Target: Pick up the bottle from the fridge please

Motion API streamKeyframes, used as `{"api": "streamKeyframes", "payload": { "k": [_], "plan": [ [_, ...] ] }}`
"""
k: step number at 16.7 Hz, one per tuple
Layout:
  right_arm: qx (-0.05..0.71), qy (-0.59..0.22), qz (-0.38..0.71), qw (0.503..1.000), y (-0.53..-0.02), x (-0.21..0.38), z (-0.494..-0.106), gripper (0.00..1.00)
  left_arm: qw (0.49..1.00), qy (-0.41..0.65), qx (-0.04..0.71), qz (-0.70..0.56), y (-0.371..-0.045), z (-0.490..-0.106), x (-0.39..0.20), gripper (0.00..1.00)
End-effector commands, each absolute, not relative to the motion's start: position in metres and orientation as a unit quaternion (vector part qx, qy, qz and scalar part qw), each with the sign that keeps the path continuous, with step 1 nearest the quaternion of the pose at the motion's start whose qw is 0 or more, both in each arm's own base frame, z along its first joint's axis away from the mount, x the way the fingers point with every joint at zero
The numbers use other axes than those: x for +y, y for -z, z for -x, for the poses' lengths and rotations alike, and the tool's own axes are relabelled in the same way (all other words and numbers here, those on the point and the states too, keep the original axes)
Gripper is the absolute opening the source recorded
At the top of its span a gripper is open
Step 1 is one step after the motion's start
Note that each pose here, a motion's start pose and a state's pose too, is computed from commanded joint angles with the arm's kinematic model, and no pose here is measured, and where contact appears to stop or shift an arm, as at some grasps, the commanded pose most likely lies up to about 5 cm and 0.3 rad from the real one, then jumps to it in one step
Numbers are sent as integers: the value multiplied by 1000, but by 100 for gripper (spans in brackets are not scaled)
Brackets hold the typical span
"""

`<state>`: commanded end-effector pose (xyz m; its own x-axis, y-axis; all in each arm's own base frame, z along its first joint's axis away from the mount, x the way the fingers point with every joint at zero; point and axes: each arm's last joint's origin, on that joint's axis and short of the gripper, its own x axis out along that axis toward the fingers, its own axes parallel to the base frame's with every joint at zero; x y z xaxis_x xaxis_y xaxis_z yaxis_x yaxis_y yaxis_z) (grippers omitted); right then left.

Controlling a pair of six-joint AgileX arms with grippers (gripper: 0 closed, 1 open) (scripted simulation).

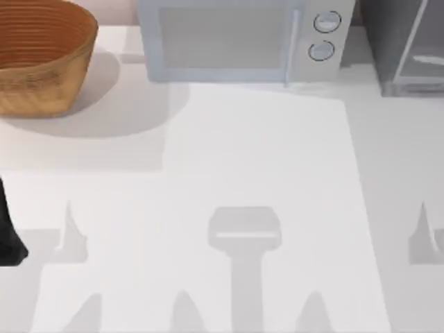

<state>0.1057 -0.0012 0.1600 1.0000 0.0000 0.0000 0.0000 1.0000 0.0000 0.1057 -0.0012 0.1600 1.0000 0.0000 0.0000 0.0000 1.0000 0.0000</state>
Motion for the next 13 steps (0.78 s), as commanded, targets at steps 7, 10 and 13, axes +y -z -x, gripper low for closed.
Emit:
{"api": "streamKeyframes", "payload": {
  "k": [7, 10, 13],
  "plan": [
    [-13, 1, 3, 1000, -171, -6, -114, 100, 1000, 0, 0, 0, -160, -106, -1, 100],
    [-22, 2, 7, 1000, -179, -13, -129, 100, 1000, 0, 0, 0, -160, -106, -1, 100],
    [-15, 3, 8, 1000, -179, -26, -151, 100, 1000, 0, 0, 0, -160, -106, -1, 100]
  ]
}}
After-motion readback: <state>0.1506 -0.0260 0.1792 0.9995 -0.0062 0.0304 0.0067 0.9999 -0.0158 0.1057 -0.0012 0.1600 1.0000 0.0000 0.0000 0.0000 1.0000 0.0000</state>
